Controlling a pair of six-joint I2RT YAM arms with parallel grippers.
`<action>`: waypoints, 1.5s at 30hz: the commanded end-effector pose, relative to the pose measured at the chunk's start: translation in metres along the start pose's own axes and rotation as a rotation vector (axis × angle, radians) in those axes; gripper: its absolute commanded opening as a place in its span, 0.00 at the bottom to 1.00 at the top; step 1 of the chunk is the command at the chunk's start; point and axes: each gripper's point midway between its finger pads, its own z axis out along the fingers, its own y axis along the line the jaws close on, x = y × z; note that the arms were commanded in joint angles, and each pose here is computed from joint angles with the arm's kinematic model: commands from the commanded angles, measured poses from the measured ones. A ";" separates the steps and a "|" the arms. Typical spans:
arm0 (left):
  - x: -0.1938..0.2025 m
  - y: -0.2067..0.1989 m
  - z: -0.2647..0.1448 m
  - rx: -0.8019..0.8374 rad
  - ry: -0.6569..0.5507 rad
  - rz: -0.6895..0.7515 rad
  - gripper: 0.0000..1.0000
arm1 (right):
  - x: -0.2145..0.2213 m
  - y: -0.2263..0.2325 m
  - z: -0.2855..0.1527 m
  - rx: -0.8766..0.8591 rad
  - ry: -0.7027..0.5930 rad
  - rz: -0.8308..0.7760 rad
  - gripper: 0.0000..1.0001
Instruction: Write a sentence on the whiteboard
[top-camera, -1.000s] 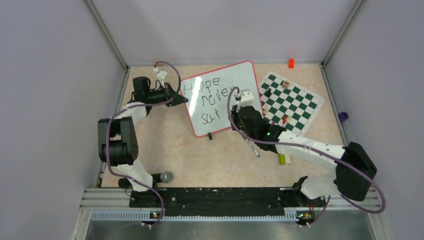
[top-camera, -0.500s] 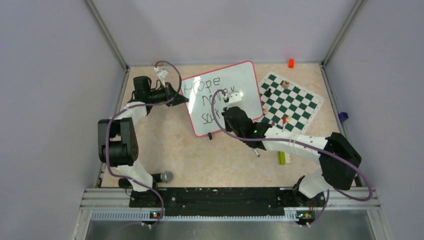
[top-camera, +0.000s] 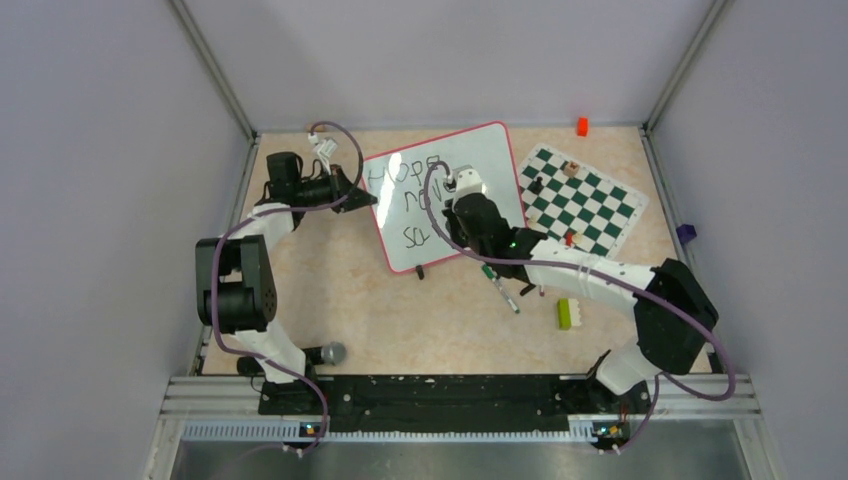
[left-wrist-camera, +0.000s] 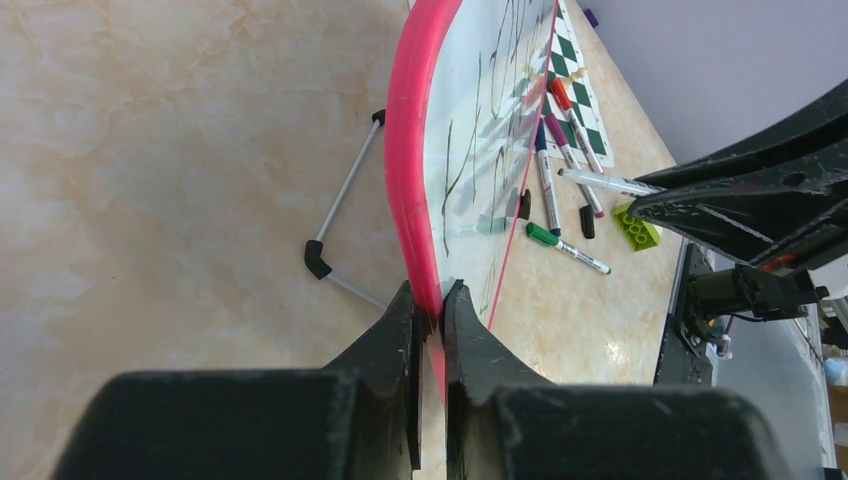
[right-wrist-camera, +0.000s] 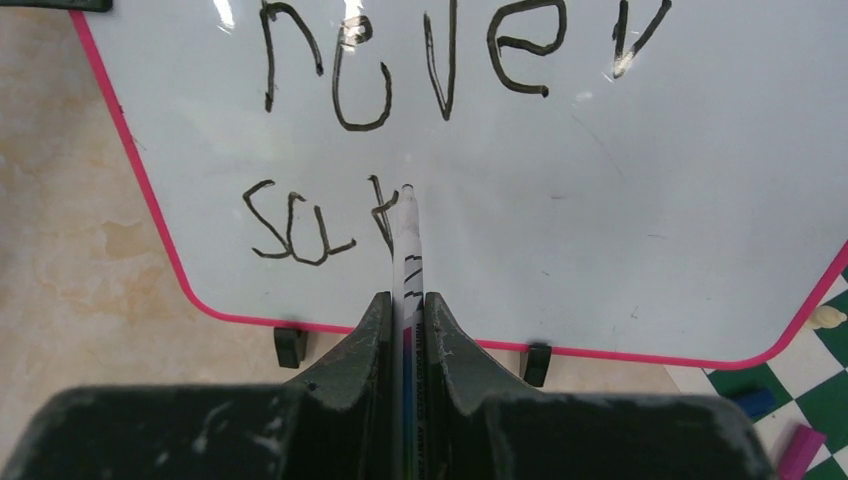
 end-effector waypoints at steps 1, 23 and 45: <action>0.017 0.040 0.004 -0.189 0.031 0.087 0.00 | -0.013 0.005 0.001 -0.049 -0.013 0.003 0.00; 0.018 0.040 0.005 -0.183 0.035 0.080 0.00 | -0.007 -0.002 0.014 0.027 0.020 0.003 0.00; 0.018 0.041 0.005 -0.185 0.035 0.079 0.00 | -0.006 -0.005 0.027 0.078 0.045 -0.006 0.00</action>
